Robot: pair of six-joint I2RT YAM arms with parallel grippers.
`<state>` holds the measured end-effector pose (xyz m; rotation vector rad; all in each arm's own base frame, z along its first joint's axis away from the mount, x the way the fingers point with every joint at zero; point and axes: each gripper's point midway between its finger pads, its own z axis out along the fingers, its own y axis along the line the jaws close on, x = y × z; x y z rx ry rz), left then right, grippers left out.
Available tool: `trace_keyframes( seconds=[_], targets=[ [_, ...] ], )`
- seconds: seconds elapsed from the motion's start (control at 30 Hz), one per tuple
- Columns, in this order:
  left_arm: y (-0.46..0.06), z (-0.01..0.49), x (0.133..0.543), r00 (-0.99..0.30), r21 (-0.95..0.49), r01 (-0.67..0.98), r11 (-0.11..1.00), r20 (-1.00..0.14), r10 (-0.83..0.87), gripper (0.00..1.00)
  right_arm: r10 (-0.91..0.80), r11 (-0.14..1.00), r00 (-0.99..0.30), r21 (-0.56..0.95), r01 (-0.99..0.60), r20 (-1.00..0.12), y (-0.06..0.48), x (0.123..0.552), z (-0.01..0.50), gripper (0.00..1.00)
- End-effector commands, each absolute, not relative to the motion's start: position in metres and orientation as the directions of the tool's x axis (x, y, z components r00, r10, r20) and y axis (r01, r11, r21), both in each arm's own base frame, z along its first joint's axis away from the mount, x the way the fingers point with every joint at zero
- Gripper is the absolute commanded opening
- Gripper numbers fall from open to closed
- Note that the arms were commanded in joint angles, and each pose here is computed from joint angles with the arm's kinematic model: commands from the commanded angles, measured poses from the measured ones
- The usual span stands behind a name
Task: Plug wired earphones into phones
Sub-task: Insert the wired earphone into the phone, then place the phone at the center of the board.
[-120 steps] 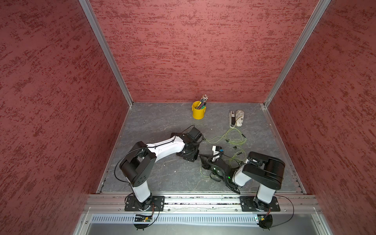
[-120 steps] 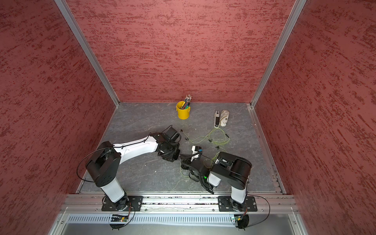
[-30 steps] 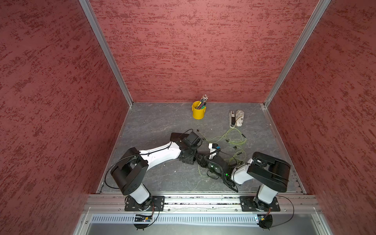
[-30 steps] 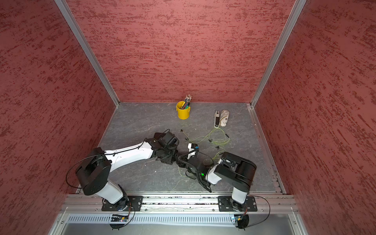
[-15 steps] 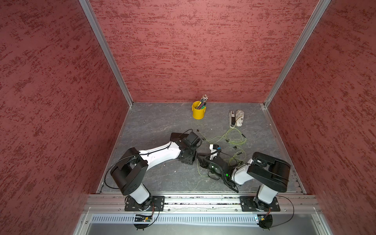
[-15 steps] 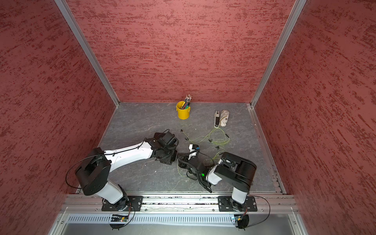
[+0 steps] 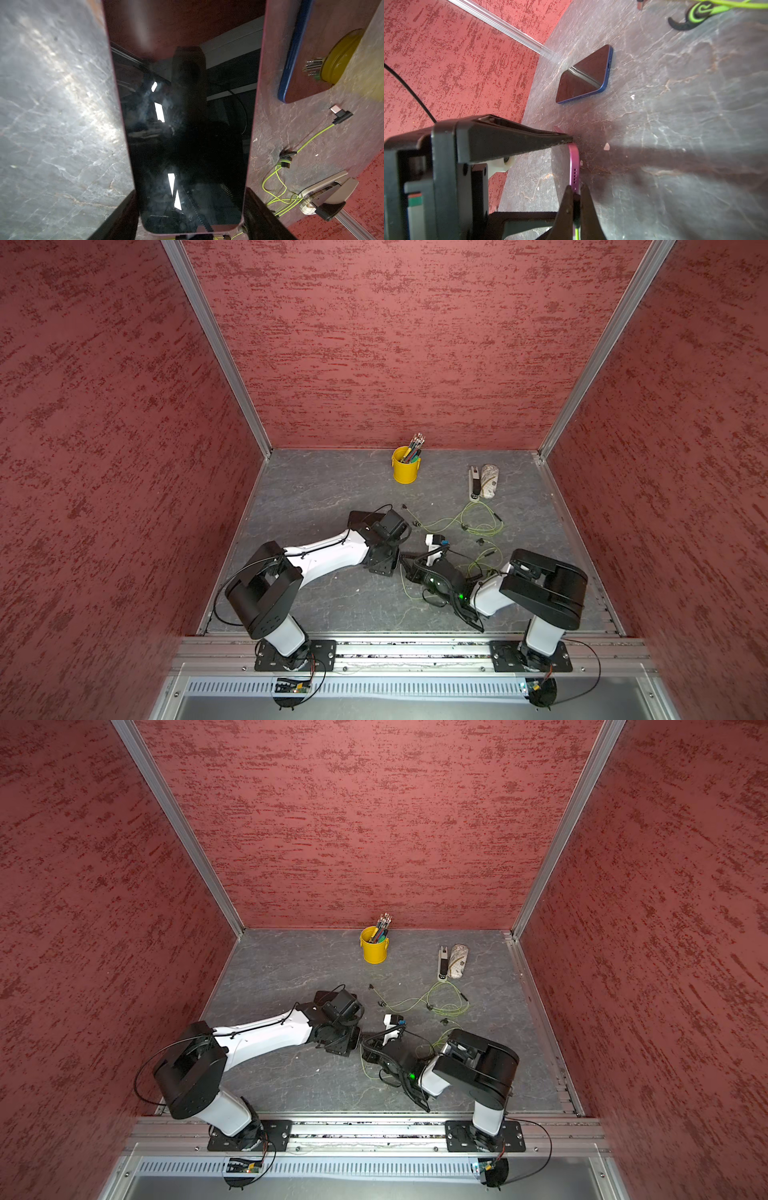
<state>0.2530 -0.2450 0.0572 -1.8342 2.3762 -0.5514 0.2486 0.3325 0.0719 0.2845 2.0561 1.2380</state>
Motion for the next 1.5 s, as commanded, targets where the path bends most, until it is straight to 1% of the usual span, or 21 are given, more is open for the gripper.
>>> trace_keyframes(
  seconds=[0.0,0.07,0.1,0.23,0.3,0.33,0.37,0.43,0.57,0.67,0.87,1.0,1.13,1.23,1.3,1.4,1.47],
  targets=[
    [-0.256,0.066,0.252,-0.23,-0.337,-0.929,0.152,0.205,-0.951,0.69,0.523,0.426,-0.717,0.87,-0.249,-0.461,0.357,0.25,0.11,0.04],
    [-0.25,0.058,0.248,-0.212,-0.319,-0.937,0.142,0.197,-0.957,0.69,0.526,0.451,-0.708,0.86,-0.238,-0.471,0.353,0.252,0.109,0.08],
    [-0.244,0.054,0.245,-0.202,-0.305,-0.942,0.14,0.183,-0.962,0.69,0.534,0.471,-0.703,0.856,-0.214,-0.469,0.348,0.253,0.104,0.12],
    [-0.22,0.043,0.238,-0.16,-0.268,-0.956,0.123,0.118,-0.98,0.69,0.541,0.556,-0.69,0.82,-0.135,-0.481,0.33,0.255,0.091,0.37],
    [-0.211,0.041,0.236,-0.145,-0.252,-0.96,0.12,0.084,-0.986,0.69,0.535,0.571,-0.689,0.81,-0.131,-0.489,0.328,0.255,0.09,0.5],
    [-0.207,0.04,0.234,-0.14,-0.241,-0.963,0.12,0.069,-0.988,0.7,0.534,0.574,-0.689,0.808,-0.129,-0.489,0.325,0.254,0.09,0.54],
    [-0.204,0.038,0.231,-0.134,-0.227,-0.967,0.118,0.058,-0.989,0.7,0.534,0.575,-0.688,0.808,-0.129,-0.491,0.324,0.253,0.091,0.57],
    [-0.199,0.035,0.228,-0.126,-0.209,-0.971,0.114,0.042,-0.991,0.71,0.532,0.583,-0.686,0.802,-0.128,-0.496,0.322,0.252,0.093,0.58],
    [-0.192,0.03,0.22,-0.119,-0.165,-0.979,0.118,-0.002,-0.993,0.76,0.505,0.661,-0.673,0.744,-0.102,-0.541,0.311,0.255,0.091,0.58],
    [-0.186,0.029,0.219,-0.118,-0.147,-0.982,0.122,-0.036,-0.992,0.83,0.486,0.729,-0.649,0.681,-0.068,-0.586,0.299,0.26,0.092,0.58],
    [-0.179,0.041,0.222,-0.142,-0.159,-0.975,0.153,-0.079,-0.987,0.99,0.425,0.807,-0.61,0.585,-0.079,-0.668,0.283,0.281,0.11,0.61],
    [-0.17,0.064,0.233,-0.222,-0.202,-0.948,0.246,-0.135,-0.966,1.0,0.339,0.856,-0.603,0.502,-0.12,-0.722,0.273,0.309,0.122,0.58],
    [-0.152,0.089,0.243,-0.293,-0.24,-0.908,0.343,-0.219,-0.931,1.0,0.305,0.859,-0.612,0.488,-0.154,-0.729,0.261,0.346,0.127,0.55],
    [-0.138,0.102,0.254,-0.354,-0.284,-0.859,0.426,-0.274,-0.894,1.0,0.223,0.876,-0.629,0.437,-0.206,-0.744,0.261,0.378,0.124,0.52],
    [-0.134,0.105,0.265,-0.438,-0.307,-0.795,0.523,-0.306,-0.845,1.0,0.146,0.892,-0.641,0.38,-0.243,-0.754,0.267,0.396,0.117,0.51],
    [-0.131,0.106,0.279,-0.544,-0.342,-0.698,0.629,-0.317,-0.777,1.0,0.02,0.912,-0.669,0.288,-0.292,-0.743,0.278,0.418,0.094,0.49],
    [-0.136,0.108,0.29,-0.614,-0.392,-0.596,0.701,-0.34,-0.712,0.99,-0.03,0.918,-0.67,0.245,-0.313,-0.742,0.286,0.432,0.086,0.48]
  ],
)
